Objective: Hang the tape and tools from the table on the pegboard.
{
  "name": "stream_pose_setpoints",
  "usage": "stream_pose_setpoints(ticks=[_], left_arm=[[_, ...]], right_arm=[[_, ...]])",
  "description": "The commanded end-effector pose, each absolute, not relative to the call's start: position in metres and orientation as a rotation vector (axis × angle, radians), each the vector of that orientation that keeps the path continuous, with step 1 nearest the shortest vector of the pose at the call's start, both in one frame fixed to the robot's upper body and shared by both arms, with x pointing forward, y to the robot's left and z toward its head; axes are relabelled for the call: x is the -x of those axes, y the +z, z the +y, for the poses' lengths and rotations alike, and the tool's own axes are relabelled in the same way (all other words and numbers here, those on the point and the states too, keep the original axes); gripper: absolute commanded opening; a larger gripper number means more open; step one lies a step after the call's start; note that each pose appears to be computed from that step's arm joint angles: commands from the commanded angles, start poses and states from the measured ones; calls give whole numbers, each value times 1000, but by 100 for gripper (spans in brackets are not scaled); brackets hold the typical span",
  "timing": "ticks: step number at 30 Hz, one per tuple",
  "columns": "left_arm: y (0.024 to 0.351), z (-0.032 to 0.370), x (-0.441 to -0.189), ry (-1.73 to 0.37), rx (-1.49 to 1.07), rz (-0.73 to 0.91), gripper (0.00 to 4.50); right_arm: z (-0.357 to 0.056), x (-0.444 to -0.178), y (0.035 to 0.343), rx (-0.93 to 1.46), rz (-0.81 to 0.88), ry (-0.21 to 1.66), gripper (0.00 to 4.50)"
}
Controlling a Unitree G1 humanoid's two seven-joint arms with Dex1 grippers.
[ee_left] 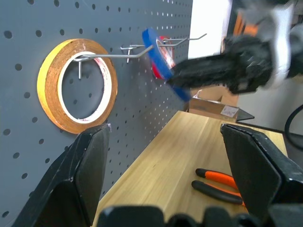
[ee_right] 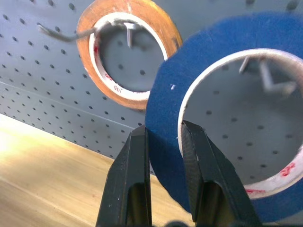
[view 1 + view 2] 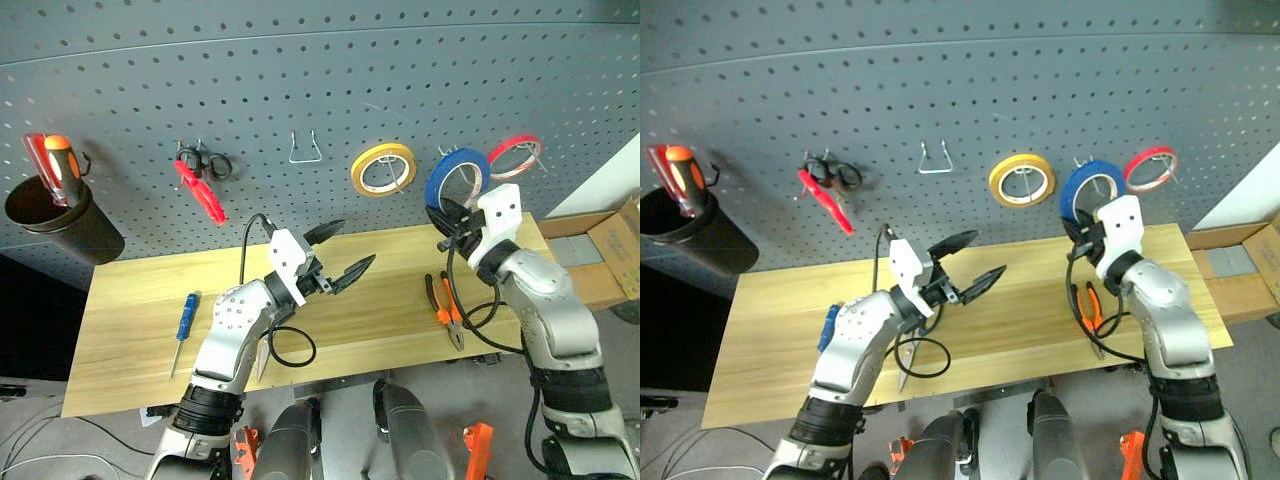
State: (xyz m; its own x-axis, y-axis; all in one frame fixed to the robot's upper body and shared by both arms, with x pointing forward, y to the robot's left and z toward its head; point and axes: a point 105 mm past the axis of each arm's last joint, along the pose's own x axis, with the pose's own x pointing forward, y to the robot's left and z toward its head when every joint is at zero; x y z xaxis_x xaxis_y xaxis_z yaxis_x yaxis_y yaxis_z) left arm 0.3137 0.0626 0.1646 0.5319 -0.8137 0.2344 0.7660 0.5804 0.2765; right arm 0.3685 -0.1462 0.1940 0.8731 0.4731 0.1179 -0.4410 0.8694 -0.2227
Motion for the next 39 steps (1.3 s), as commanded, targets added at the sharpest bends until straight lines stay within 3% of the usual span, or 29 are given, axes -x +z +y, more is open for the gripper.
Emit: stream_pose_setpoints(ticks=[1, 2, 6, 10, 14, 19, 22, 27, 32, 39], left_arm=[[177, 59, -308, -950, -166, -412, 400], [177, 59, -308, -949, -168, -412, 400], [176, 60, -305, -951, -172, -407, 400], [175, 60, -305, -946, -168, -402, 400], [168, 58, -301, -971, -179, -376, 400], [130, 60, -284, -1097, -211, -185, 400], [115, 71, -275, -1103, -193, -97, 400], [94, 88, -258, -1094, -212, 7, 400], [81, 96, -241, -1073, -218, 80, 400], [86, 95, -229, -1060, -165, 107, 400]], right_arm=[[-149, -382, 193, 152, -174, 479, 35], [-148, -384, 192, 143, -172, 483, 35], [-151, -384, 196, 116, -186, 471, 160], [-155, -376, 193, 127, -169, 470, 299], [-160, -349, 190, 112, -115, 513, 442], [-170, -301, 141, 80, 155, 552, 447], [-175, -287, 124, -17, 226, 495, 447], [-186, -294, 75, 71, 453, 323, 447], [-181, -306, 79, 26, 454, 288, 447], [-188, -311, 62, 25, 554, 240, 447]])
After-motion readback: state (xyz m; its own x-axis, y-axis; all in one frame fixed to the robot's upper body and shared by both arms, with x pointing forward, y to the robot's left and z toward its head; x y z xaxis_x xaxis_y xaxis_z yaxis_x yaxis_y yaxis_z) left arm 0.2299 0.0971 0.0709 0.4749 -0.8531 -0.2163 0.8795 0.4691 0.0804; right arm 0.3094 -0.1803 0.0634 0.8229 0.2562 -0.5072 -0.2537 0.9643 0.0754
